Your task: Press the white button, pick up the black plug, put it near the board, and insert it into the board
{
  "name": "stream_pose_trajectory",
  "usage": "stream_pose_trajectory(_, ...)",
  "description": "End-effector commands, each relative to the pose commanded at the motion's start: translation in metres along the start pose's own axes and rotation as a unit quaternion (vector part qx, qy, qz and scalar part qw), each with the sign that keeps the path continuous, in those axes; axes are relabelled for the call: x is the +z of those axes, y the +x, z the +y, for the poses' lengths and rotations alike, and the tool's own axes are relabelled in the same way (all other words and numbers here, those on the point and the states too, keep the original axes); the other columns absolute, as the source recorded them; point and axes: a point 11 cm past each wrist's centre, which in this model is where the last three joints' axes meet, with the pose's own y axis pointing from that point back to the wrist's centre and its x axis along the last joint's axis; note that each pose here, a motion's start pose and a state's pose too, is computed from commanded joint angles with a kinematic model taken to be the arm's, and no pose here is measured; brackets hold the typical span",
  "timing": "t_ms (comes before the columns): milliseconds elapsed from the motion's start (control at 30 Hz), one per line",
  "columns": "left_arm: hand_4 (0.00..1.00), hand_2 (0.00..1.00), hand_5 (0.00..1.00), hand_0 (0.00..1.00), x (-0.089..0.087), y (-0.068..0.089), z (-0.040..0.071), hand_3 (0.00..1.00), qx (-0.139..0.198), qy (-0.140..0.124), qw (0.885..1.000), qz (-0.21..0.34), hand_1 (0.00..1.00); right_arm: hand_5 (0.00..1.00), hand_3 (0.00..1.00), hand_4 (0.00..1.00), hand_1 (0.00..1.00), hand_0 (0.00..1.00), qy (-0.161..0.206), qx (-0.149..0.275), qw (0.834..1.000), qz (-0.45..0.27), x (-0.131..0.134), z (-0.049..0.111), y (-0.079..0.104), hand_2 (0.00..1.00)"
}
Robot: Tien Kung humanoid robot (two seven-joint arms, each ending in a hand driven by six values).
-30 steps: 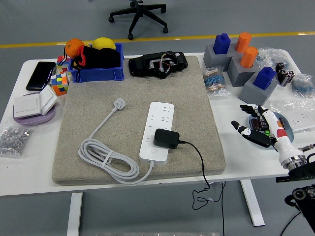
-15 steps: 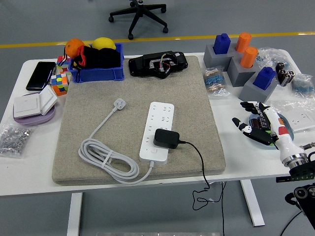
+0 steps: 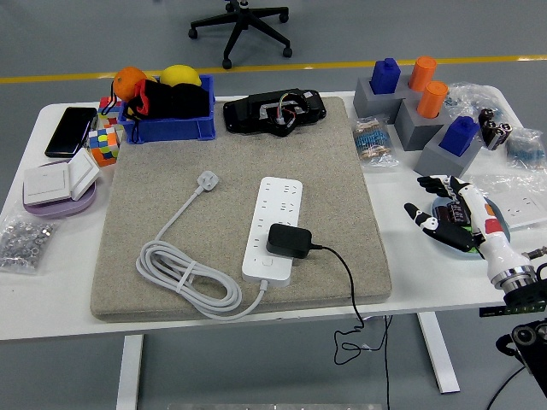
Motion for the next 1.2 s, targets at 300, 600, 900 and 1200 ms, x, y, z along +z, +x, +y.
stream_pose_trajectory(300,0.608,0.519,0.248,0.466,-0.004,-0.002,0.0,0.57,-0.001,0.003,1.0,0.003,0.496,0.448,0.681,0.844,0.699,0.774,0.002,0.001,1.0,0.0,-0.001,0.001,0.001,0.683)
stream_pose_trajectory(600,0.608,0.519,0.251,0.466,-0.006,0.003,0.0,0.57,0.003,0.004,1.0,0.004,0.496,0.439,0.677,0.837,0.691,0.767,-0.002,0.008,1.0,0.0,-0.001,0.001,0.005,0.679)
stream_pose_trajectory(900,0.608,0.519,0.251,0.466,-0.004,0.005,0.0,0.57,0.003,0.0,1.0,0.007,0.496,0.437,0.675,0.835,0.692,0.763,0.0,0.012,1.0,0.001,-0.003,-0.002,0.008,0.679)
stream_pose_trajectory(1200,0.608,0.519,0.252,0.466,-0.005,0.01,0.0,0.57,0.008,0.002,1.0,0.008,0.496,0.433,0.66,0.833,0.681,0.758,0.002,0.017,1.0,0.002,-0.003,-0.001,0.012,0.669)
